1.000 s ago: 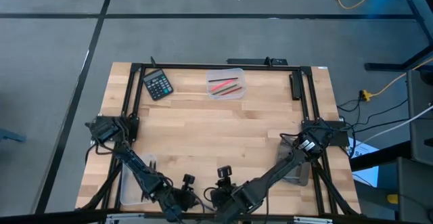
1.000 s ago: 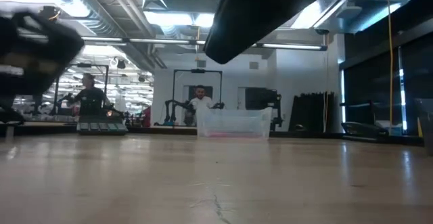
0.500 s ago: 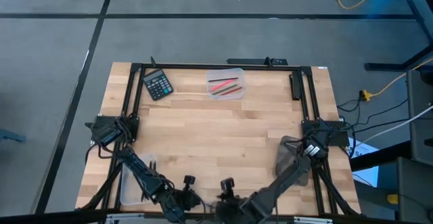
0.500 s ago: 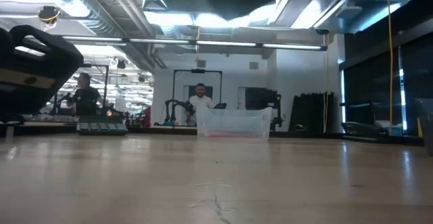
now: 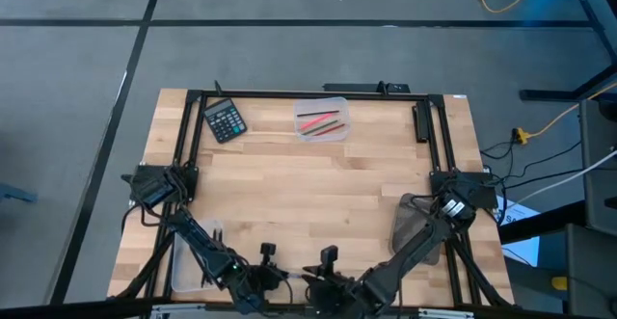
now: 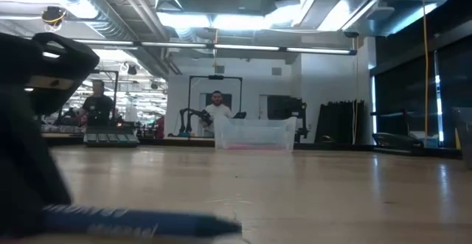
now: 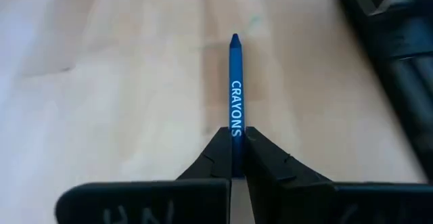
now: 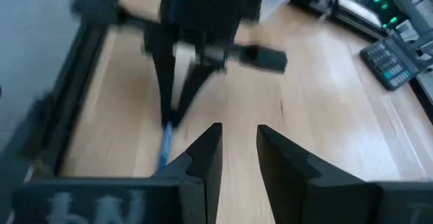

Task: Sort crayons/erasers/pens/pencils in bins
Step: Put the blue crayon into the black bin

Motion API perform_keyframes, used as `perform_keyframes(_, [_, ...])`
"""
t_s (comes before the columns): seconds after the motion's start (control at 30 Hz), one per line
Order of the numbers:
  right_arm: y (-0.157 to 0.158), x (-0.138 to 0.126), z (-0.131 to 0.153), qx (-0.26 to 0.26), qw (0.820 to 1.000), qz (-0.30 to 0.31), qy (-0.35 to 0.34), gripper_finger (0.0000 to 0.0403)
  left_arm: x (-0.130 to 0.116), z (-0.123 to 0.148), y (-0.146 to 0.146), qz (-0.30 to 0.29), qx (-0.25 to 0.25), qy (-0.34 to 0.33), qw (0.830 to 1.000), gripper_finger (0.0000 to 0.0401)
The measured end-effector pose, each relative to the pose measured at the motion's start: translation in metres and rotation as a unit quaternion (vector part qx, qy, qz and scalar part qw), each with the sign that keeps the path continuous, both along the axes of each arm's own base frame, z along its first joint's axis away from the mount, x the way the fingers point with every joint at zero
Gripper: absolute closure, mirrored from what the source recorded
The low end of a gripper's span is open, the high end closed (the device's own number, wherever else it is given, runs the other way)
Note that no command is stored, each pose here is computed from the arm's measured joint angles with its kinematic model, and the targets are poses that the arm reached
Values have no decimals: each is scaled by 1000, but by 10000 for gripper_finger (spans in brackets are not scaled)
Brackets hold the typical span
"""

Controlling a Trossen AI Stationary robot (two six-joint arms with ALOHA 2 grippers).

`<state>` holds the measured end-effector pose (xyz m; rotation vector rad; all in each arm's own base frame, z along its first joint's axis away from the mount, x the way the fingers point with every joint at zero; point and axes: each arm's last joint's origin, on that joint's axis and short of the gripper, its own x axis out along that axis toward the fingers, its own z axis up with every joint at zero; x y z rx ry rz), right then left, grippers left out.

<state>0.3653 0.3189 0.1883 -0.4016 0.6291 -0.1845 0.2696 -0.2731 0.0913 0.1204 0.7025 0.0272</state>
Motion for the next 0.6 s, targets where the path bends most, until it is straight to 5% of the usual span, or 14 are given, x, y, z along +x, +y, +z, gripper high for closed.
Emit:
perform_keyframes(0.3, [-27, -23, -28, -27, 998, -58, -17, 306, -2, 12, 9, 45, 43, -26, 998, 388])
perform_keyframes(0.47, [-66, -49, -37, 50, 991, -101, -68, 306, 9, 24, 16, 100, 31, -86, 991, 388])
perform_keyframes(0.6, [-88, -73, -23, 101, 985, -74, -123, 306, 20, 31, 29, 132, 27, -100, 986, 388])
